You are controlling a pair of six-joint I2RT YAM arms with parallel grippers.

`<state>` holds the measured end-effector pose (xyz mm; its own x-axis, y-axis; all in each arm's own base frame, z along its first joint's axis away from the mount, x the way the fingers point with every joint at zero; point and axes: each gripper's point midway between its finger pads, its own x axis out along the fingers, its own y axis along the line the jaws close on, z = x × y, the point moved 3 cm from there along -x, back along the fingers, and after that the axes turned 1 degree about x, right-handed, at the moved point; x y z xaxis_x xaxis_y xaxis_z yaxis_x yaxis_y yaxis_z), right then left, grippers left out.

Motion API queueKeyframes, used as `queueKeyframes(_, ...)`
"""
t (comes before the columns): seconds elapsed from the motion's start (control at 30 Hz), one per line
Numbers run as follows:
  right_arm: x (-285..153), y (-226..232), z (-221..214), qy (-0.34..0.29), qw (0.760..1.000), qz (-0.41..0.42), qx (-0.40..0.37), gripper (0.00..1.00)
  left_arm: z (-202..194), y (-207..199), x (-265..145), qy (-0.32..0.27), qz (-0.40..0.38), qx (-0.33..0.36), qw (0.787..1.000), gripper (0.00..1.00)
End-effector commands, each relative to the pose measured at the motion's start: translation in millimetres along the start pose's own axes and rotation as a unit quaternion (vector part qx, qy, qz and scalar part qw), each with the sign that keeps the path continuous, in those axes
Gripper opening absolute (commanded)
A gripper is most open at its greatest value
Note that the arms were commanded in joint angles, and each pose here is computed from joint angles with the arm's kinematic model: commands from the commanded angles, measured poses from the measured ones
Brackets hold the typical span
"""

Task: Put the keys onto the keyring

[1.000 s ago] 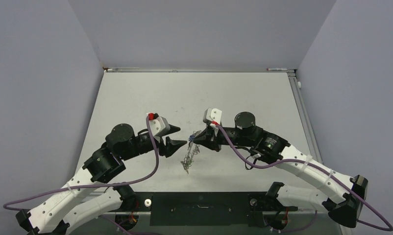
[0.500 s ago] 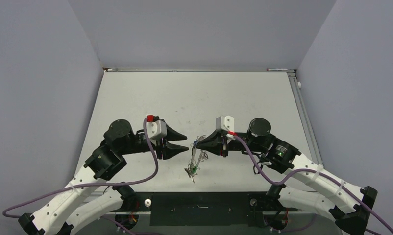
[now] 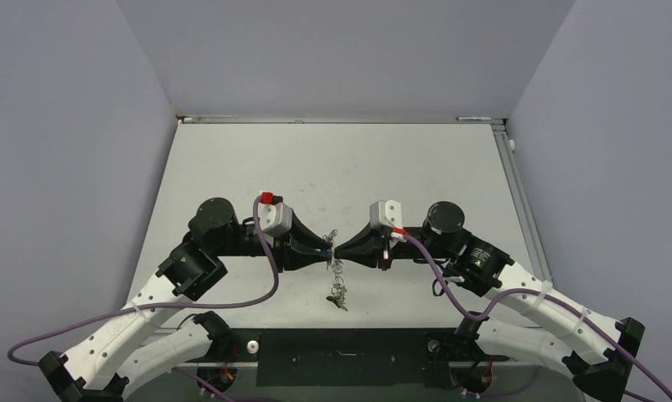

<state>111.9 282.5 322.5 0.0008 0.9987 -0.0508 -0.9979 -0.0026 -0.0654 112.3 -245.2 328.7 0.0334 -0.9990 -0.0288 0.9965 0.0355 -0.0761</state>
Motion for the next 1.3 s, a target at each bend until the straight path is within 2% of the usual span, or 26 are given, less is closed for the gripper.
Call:
queueKeyframes(0.0,2,0,33,-0.057,0.997,0.014,-0.052,0.05,11,-3,2,-0.020,-0.021,0.014,0.999,0.23)
queueKeyframes(0.23,4,1,34,-0.061,0.996,0.024,-0.052,0.05,9,0,9,-0.022,-0.033,0.000,0.999,0.10)
queueKeyframes(0.3,4,2,34,-0.064,0.996,0.025,-0.053,0.05,7,2,10,-0.020,-0.026,-0.004,0.999,0.01)
queueKeyframes(0.5,4,-1,34,-0.062,0.997,0.013,-0.049,0.05,-3,15,7,0.006,0.022,-0.016,1.000,0.00)
queueKeyframes(0.57,2,-5,32,-0.048,0.998,-0.002,-0.047,0.12,-5,19,6,0.020,0.039,-0.014,0.999,0.00)
queueKeyframes(0.7,-3,-10,23,-0.007,0.999,-0.020,-0.047,0.33,-5,22,3,0.031,0.053,-0.006,0.998,0.00)
queueKeyframes(0.83,-8,-11,15,0.040,0.997,-0.020,-0.055,0.41,-4,22,2,0.034,0.053,-0.005,0.998,0.00)
queueKeyframes(1.07,6,-18,-2,0.110,0.993,0.012,-0.032,0.41,-4,18,0,0.042,0.047,-0.011,0.998,0.00)
queueKeyframes(1.13,10,-21,-3,0.115,0.993,0.014,-0.030,0.35,-6,19,0,0.046,0.048,-0.001,0.998,0.00)
queueKeyframes(1.27,17,-22,0,0.114,0.993,0.028,-0.029,0.32,-10,19,-2,0.050,0.051,-0.002,0.997,0.00)
